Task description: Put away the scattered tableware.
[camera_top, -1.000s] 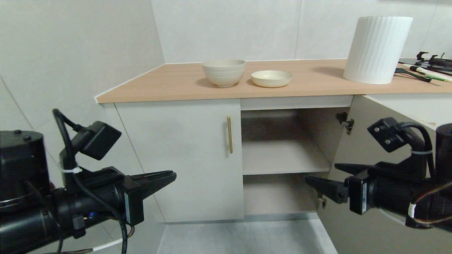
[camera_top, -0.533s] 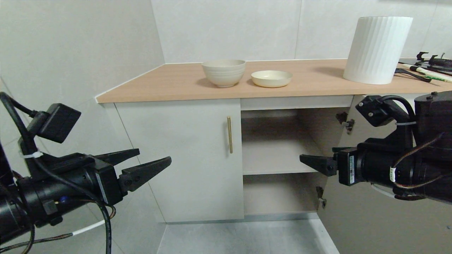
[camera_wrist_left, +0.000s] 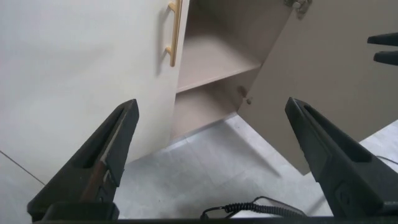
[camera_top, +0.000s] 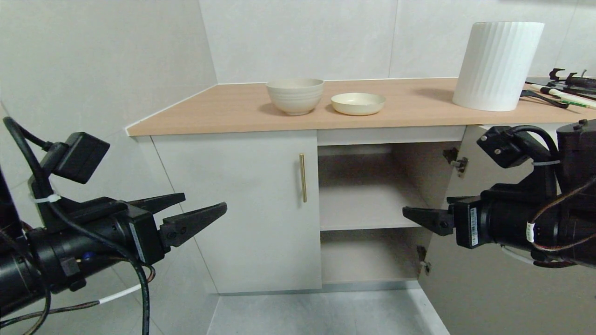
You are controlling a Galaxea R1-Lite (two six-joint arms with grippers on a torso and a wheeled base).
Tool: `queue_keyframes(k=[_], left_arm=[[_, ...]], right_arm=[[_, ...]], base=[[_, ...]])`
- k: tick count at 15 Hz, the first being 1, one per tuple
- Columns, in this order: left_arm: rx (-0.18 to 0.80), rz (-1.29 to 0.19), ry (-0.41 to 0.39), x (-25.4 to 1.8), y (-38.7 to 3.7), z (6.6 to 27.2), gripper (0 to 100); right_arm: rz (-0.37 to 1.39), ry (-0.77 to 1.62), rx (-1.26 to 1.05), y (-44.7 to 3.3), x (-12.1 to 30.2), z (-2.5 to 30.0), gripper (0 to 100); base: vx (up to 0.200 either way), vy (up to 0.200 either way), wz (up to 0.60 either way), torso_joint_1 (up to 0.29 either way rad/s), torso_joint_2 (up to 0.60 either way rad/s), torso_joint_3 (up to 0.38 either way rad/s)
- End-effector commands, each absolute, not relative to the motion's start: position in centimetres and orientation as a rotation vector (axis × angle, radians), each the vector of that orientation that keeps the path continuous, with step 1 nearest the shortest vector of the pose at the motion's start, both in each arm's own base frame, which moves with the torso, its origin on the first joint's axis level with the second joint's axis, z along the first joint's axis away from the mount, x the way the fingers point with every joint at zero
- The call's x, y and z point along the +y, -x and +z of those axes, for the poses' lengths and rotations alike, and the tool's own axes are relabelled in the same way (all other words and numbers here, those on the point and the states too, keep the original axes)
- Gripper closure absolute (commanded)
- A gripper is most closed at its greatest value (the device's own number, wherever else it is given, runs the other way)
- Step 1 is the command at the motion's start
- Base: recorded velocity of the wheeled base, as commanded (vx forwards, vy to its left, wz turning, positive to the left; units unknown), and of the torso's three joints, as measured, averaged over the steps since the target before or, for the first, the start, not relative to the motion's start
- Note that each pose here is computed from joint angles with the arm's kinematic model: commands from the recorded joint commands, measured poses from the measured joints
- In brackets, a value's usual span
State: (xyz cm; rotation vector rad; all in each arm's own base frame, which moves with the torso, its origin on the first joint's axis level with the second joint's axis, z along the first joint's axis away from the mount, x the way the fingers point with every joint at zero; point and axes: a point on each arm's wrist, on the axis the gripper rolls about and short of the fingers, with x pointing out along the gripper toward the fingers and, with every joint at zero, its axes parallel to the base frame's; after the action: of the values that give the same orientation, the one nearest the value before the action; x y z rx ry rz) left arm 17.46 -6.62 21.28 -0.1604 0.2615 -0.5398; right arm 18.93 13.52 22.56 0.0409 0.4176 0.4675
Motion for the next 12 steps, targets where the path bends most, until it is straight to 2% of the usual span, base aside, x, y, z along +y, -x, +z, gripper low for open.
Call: queue_keyframes(k=[1, 11, 12], left_arm=[[0.268, -0.537, 0.161, -6.62, -17.59, 21.16, 0], [0.269, -0.535, 0.166, -6.62, -17.69, 21.19, 0], [0.269, -0.536, 0.166, -6.62, -17.68, 21.19, 0]], right_arm=[[0.472, -0.042, 0.417, -18.87, 13.49, 22.54, 0], [0.478, -0.044, 0.401, -18.88, 13.52, 22.03, 0], [0.477, -0.043, 0.403, -18.9, 13.52, 21.92, 0]], base=[[0.2, 0.0, 0.0, 0.007, 0.0, 0.007], [0.2, 0.0, 0.0, 0.0, 0.0, 0.004], [0.0, 0.0, 0.0, 0.0, 0.0, 0.0]])
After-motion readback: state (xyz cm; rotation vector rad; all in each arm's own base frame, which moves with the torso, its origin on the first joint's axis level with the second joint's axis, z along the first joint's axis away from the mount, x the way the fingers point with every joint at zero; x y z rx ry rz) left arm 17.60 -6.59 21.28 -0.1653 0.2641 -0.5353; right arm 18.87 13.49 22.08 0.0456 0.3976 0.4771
